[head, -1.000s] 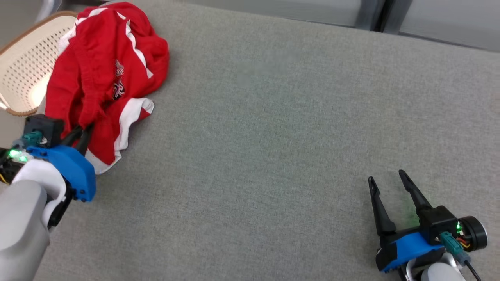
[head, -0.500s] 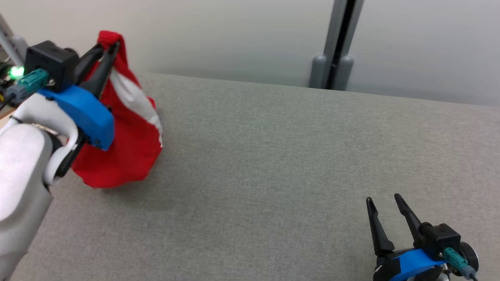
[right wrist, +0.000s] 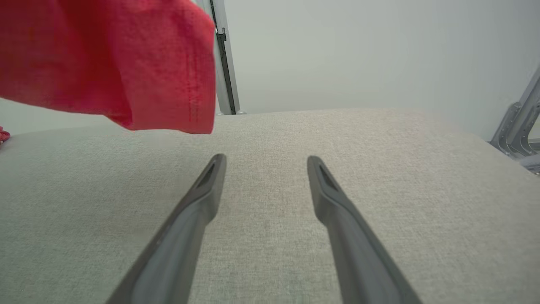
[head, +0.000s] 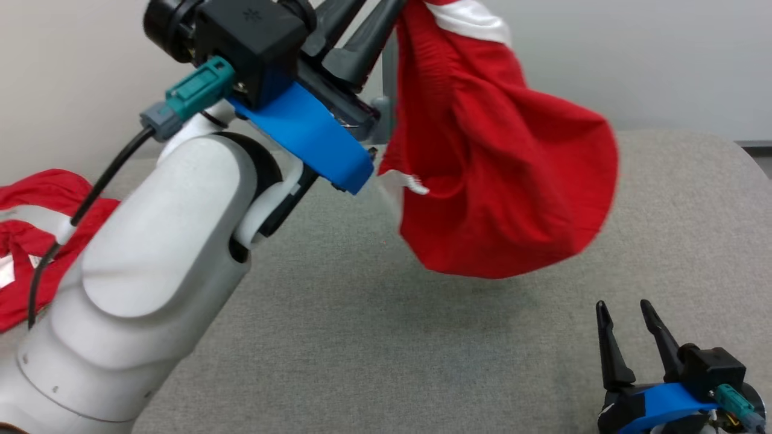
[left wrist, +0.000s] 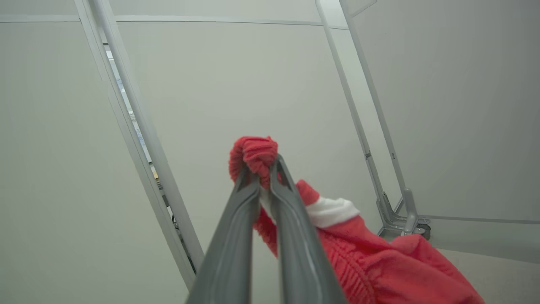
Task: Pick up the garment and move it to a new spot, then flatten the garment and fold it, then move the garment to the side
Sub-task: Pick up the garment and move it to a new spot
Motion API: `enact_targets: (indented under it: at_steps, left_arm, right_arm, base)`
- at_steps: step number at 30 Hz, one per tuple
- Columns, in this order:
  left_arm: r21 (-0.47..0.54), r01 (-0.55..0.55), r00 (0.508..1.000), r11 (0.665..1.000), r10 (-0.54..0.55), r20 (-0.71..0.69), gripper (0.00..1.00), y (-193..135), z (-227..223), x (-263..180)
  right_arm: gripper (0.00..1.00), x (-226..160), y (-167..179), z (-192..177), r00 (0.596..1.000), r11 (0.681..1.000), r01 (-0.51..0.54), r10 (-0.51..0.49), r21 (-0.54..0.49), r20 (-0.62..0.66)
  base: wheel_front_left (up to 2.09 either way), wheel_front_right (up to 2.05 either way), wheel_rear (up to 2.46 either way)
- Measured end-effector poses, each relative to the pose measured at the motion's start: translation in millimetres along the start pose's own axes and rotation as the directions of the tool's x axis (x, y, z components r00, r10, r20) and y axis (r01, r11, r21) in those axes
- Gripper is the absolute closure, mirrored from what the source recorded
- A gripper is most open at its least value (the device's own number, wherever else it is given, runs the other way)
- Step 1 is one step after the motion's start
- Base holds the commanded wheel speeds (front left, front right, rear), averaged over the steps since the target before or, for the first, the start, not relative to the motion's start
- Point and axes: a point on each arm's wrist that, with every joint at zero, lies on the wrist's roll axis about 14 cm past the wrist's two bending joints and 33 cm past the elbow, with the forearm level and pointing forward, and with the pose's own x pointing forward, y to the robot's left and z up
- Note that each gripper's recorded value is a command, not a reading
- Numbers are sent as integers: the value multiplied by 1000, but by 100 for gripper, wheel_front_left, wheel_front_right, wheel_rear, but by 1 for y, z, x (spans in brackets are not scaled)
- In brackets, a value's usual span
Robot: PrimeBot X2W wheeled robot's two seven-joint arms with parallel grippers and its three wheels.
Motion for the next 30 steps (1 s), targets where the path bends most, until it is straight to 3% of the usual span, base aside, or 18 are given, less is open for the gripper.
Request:
enact_targets:
  at_steps: [4, 10, 13, 17, 21, 23, 24, 25, 27, 28, 29, 30]
  left_arm:
    - [-89, 23, 1000, 996, -22, 5, 100, -15, -33, 5]
    - [-278, -93, 972, 956, 26, -235, 100, -28, -154, -43]
    - [-311, -224, 912, 924, 86, -400, 100, -27, -216, -87]
    - [-278, -392, 796, 877, 172, -580, 100, -20, -275, -148]
    - [-250, -511, 697, 822, 227, -681, 100, -19, -305, -192]
    - [-241, -544, 670, 804, 243, -701, 100, -19, -312, -201]
    - [-238, -557, 661, 796, 250, -707, 95, -19, -314, -204]
    - [-235, -566, 653, 791, 256, -712, 78, -19, -315, -207]
    - [-229, -583, 640, 779, 268, -720, 56, -18, -317, -211]
    - [-229, -588, 639, 776, 272, -720, 41, -18, -317, -211]
    - [-226, -591, 642, 775, 281, -714, 8, -16, -315, -209]
    - [-220, -595, 645, 773, 296, -704, 0, -11, -313, -207]
  right_arm:
    - [0, 1, -17, -3, 999, 999, 53, -53, -2, -10]
    - [0, 4, -32, -12, 995, 995, 95, -96, -12, -39]
    - [0, 7, -33, -16, 994, 995, 99, -99, -16, -51]
    - [0, 14, -29, -19, 994, 996, 86, -87, -18, -59]
    - [0, 20, -22, -21, 996, 998, 65, -66, -18, -63]
    - [0, 23, -18, -22, 996, 998, 54, -55, -17, -66]
    - [0, 25, -17, -22, 997, 999, 48, -49, -16, -65]
    - [0, 27, -15, -21, 997, 999, 42, -43, -16, -62]
    - [0, 28, -11, -21, 998, 999, 32, -33, -15, -62]
    - [0, 29, -10, -22, 998, 999, 28, -29, -15, -63]
    - [0, 30, -9, -22, 998, 1000, 24, -25, -16, -64]
    - [0, 30, -7, -22, 998, 1000, 20, -21, -15, -64]
  base:
    - [0, 0, 0]
    - [0, 0, 0]
    - [0, 0, 0]
    - [0, 0, 0]
    - [0, 0, 0]
    - [0, 0, 0]
    - [0, 0, 0]
    - [0, 0, 0]
    - [0, 0, 0]
    - [0, 0, 0]
    - [0, 0, 0]
    - [0, 0, 0]
